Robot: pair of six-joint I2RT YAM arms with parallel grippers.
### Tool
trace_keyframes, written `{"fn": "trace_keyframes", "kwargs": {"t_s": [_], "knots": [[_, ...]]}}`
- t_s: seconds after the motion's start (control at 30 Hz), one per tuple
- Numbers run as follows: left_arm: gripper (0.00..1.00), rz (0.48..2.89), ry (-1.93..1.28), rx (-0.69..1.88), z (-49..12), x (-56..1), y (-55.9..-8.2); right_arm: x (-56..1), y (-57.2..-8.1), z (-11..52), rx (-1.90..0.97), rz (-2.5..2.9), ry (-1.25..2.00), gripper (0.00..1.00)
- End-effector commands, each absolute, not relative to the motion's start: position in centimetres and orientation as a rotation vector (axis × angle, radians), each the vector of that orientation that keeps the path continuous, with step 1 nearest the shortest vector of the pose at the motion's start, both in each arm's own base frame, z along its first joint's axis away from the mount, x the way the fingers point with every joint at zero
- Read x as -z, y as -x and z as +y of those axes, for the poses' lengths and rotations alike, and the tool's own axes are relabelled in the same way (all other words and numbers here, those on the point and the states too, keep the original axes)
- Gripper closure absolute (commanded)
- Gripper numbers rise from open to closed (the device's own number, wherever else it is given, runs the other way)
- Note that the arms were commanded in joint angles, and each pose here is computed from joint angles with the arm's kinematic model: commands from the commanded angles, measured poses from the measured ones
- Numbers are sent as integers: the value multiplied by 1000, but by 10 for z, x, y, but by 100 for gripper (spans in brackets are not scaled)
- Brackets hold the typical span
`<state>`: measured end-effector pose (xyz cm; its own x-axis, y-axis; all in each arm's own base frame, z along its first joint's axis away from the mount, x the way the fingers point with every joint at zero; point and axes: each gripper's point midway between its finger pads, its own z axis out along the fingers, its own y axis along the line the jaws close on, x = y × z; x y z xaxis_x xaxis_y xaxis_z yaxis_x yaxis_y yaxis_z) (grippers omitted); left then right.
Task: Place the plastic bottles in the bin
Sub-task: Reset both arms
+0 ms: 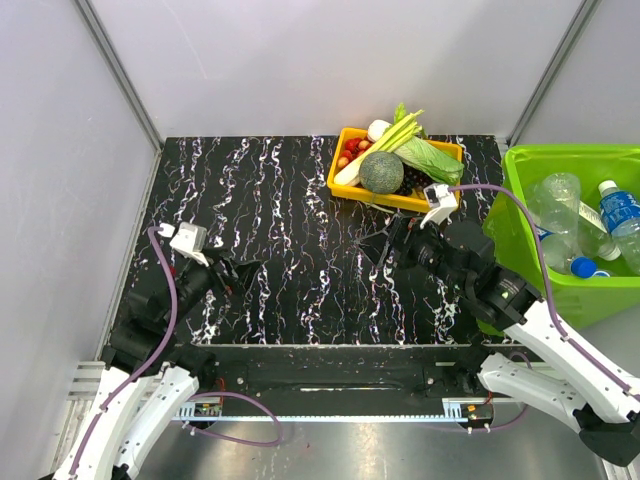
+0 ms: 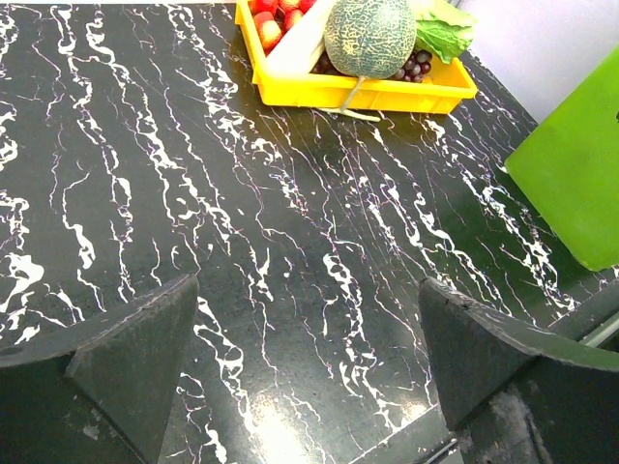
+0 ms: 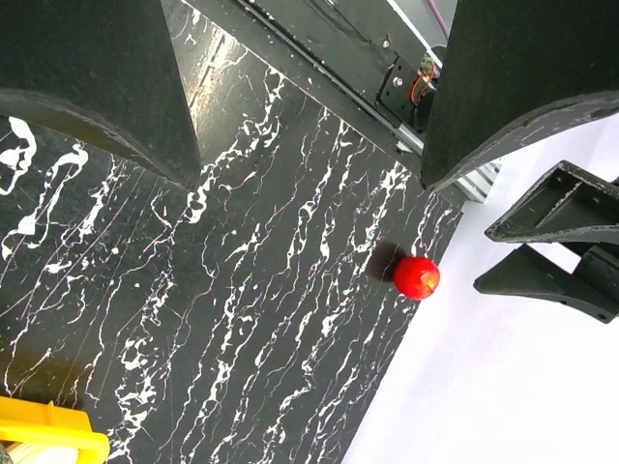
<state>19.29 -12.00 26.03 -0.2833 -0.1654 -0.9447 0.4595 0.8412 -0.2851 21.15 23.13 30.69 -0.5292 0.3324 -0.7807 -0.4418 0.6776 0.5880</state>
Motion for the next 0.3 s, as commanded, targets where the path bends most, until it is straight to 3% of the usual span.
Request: {"fn": "trace_keyframes", "kwargs": {"t_s": [0.0, 0.27], "knots": [[1, 1709, -214, 596, -117, -272, -198, -316, -215, 231, -996, 1855, 37, 1], [1, 1719, -214, 602, -119, -270, -199, -308, -217, 234, -975, 1877, 67, 1]]}}
